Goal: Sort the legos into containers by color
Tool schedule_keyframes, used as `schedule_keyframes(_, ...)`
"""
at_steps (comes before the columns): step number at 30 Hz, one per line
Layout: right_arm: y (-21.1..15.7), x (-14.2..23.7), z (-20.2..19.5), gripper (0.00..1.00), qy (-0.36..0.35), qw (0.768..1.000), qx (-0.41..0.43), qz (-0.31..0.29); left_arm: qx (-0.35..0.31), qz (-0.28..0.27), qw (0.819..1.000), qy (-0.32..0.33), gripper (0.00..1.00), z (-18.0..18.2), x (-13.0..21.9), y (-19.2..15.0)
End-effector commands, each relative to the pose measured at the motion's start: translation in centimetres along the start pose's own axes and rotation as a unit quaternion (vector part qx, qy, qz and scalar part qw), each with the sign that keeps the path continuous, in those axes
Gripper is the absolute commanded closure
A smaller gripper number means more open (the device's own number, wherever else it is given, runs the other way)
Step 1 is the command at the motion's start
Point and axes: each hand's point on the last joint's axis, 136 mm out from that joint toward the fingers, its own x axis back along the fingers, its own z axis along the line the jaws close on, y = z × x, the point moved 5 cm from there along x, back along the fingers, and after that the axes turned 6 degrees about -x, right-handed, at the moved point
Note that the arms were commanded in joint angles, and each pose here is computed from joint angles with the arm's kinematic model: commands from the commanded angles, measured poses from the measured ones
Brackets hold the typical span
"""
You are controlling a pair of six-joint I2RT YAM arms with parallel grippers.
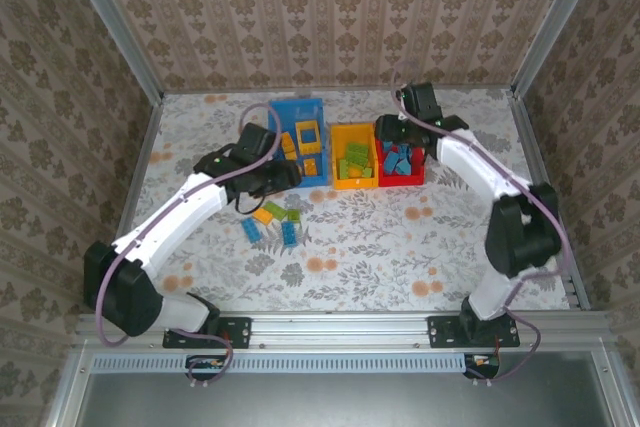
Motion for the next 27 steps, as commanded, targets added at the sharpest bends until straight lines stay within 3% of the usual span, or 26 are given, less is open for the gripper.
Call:
schedule_keyframes(1,-3.3,2.4,5.2,0.37,0.102,0.989,0.099,-0.034,0.086,0.051,0.995,0.012,0.37,1.5,-1.5,-1.8)
schedule_keyframes(5,-9.2,4.1,8.3,0.31,0.191,0.972,0.137,0.002,0.033,0.104,0.994,0.022,0.31,0.9,-3.9,-2.0)
schedule_keyframes(10,-12.8,5.5,8.2,0.29,0.215,0.969,0.116,0.035,-0.069,0.141,0.987,0.037,0.27,0.7,-6.9,-3.1)
schedule_keyframes(21,-14.2,6.6,7.1,0.29,0.210,0.971,0.109,0.046,-0.138,0.200,0.967,0.075,0.39,0.9,-11.0,-4.5)
schedule_keyframes(27,-14.1,6.5,7.2,0.28,0.212,0.971,0.100,0.045,-0.154,0.218,0.957,0.113,0.40,1.3,-11.6,-5.6)
